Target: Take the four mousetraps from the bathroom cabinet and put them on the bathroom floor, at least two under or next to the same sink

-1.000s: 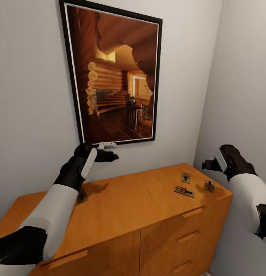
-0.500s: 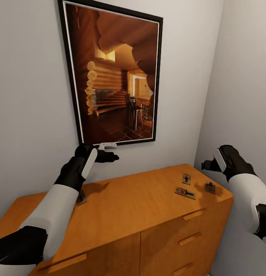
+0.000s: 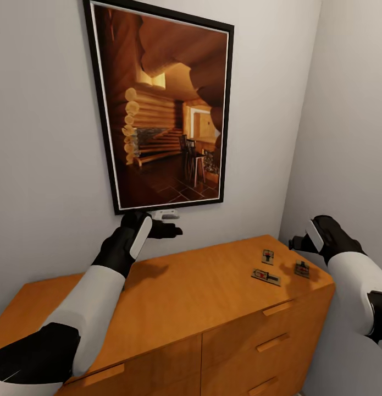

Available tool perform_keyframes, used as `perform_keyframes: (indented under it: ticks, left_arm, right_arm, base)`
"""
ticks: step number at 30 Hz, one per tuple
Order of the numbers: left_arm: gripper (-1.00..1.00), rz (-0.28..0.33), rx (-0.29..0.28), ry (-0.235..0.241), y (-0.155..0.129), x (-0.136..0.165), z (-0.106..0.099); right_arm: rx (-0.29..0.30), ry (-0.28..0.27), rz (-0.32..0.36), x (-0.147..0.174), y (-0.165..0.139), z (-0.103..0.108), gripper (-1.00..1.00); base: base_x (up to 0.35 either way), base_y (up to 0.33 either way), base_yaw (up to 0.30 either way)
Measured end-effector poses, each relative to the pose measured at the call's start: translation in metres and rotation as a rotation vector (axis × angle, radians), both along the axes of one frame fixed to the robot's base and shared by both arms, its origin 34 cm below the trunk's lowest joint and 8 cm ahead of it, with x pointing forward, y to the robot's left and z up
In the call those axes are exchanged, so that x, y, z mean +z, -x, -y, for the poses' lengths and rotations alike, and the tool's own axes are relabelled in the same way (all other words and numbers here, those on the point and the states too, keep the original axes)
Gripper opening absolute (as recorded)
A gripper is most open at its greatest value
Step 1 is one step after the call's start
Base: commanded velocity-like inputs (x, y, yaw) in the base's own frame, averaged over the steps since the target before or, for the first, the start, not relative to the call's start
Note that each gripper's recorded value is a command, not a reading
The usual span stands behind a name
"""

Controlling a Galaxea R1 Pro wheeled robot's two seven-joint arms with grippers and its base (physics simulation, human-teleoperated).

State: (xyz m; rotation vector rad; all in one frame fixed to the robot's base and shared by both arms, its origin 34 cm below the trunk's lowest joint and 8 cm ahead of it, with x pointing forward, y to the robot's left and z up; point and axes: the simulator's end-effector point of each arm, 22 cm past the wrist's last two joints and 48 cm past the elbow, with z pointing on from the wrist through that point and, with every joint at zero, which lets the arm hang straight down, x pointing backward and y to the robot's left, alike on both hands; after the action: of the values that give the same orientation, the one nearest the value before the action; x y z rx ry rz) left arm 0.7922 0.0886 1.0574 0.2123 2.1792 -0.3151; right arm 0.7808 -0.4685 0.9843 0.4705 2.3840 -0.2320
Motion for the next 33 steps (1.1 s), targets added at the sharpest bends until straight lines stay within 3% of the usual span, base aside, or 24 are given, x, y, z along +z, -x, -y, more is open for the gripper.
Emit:
perform_keyframes:
  ticks: [7,23,33]
  left_arm:
    - [1.00,-0.007,-0.017,-0.001,0.003,-0.002,0.012]
    - [1.00,-0.008,-0.022,-0.001,0.004,-0.003,0.015]
    - [1.00,-0.009,-0.023,-0.001,0.004,-0.003,0.015]
  right_arm:
    - [-0.006,-0.001,-0.005,-0.009,0.001,0.004,1.00]
    - [-0.010,-0.011,-0.003,-0.010,0.004,0.012,1.00]
    - [0.019,-0.076,0.025,-0.008,0.004,0.019,1.00]
  base:
    - [0.000,0.000,0.000]
    - [0.000,0.000,0.000]
    - [0.000,0.000,0.000]
